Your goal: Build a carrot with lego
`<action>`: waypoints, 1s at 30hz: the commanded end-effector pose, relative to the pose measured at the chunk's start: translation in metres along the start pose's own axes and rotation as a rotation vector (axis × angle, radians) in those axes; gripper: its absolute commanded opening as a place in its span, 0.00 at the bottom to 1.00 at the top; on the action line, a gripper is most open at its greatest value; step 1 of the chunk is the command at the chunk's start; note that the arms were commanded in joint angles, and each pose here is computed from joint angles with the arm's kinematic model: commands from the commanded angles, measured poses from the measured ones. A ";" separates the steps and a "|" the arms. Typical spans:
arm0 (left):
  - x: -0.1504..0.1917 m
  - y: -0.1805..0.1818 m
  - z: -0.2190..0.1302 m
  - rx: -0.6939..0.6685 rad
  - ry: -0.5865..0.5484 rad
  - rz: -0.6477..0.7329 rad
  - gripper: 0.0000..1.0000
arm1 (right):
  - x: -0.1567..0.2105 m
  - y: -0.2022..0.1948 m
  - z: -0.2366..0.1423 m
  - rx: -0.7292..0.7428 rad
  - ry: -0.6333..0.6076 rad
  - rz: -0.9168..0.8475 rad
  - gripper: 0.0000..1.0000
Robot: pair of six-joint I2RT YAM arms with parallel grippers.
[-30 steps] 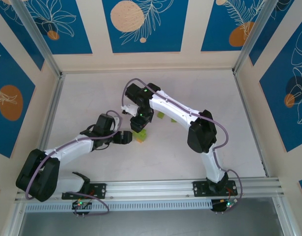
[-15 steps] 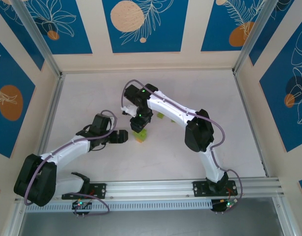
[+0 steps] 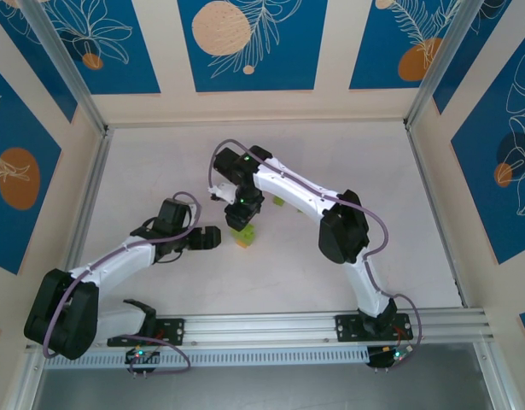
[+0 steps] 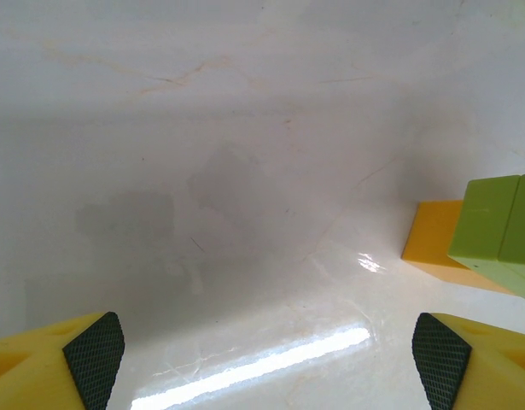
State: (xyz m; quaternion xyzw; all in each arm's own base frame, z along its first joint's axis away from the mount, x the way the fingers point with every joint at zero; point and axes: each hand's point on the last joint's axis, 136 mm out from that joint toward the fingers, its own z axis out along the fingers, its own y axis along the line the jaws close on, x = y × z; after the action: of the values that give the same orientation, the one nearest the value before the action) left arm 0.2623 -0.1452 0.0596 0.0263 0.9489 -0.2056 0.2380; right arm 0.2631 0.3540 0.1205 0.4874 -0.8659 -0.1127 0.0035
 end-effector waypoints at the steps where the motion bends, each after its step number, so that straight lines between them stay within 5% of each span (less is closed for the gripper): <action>1: 0.002 0.001 -0.003 0.015 0.001 -0.024 0.90 | 0.002 0.007 0.002 -0.023 0.024 -0.018 0.36; 30: 0.001 0.000 -0.001 0.024 0.000 -0.024 0.90 | 0.011 0.015 0.007 -0.052 0.065 0.022 0.36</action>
State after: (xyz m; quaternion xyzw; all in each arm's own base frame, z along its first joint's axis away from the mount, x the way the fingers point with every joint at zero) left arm 0.2621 -0.1454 0.0597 0.0254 0.9484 -0.2098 0.2364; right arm 0.2594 0.3532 0.1200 0.4861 -0.8666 -0.1125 0.0114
